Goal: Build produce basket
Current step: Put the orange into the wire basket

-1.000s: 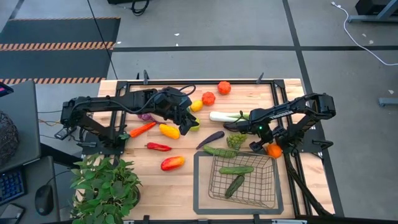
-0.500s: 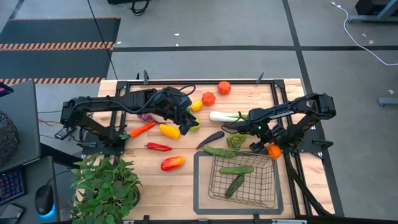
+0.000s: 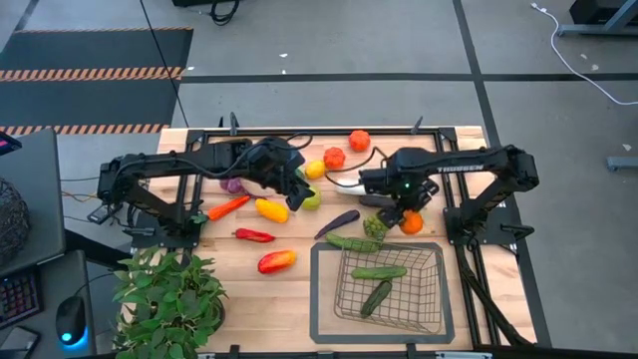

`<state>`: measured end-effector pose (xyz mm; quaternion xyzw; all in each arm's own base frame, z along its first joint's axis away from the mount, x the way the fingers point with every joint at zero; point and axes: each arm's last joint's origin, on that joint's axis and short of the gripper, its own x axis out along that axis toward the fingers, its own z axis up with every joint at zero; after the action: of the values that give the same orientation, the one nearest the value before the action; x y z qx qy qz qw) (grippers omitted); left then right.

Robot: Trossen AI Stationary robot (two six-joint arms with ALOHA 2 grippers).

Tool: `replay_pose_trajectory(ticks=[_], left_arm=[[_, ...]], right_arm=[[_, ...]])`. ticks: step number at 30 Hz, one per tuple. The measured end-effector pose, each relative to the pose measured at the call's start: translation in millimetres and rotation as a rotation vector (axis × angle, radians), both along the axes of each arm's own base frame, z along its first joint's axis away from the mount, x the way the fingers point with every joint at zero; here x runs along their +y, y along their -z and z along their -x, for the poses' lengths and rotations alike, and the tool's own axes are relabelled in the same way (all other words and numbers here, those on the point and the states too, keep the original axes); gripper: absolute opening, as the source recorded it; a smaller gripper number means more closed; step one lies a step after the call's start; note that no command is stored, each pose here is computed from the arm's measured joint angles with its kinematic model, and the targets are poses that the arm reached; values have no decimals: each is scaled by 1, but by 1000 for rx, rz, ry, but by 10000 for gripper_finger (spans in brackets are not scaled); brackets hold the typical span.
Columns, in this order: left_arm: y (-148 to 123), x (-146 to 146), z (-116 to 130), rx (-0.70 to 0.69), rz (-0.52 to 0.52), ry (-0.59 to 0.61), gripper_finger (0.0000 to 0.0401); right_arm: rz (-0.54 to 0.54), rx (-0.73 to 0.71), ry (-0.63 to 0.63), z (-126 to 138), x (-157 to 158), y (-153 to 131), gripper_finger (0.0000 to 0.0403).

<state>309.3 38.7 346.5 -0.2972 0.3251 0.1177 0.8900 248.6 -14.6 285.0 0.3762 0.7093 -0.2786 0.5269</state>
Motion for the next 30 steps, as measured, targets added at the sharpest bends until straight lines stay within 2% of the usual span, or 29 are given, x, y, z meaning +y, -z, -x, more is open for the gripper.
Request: replay_pose_trajectory(ticks=[5,8,14,19,22,25,30], left_arm=[[4,2,3,51,-3,-23,172],[4,2,3,54,0,-56,172],[6,4,1,60,-25,-160,172],[15,0,-10,73,-29,-157,172],[31,-8,-21,134,-97,-58,172],[52,-19,-31,237,-174,100,172],[76,-40,-45,288,-220,348,172]], right_arm=[[10,-194,-8,-12,15,-51,265],[1,-279,-32,-14,33,-72,266],[-15,-299,-131,-10,74,-75,265],[0,-283,-209,-3,106,-67,269],[39,-282,-231,3,121,-65,273],[83,-295,-261,9,134,-65,279],[88,-325,-270,16,153,-65,304]])
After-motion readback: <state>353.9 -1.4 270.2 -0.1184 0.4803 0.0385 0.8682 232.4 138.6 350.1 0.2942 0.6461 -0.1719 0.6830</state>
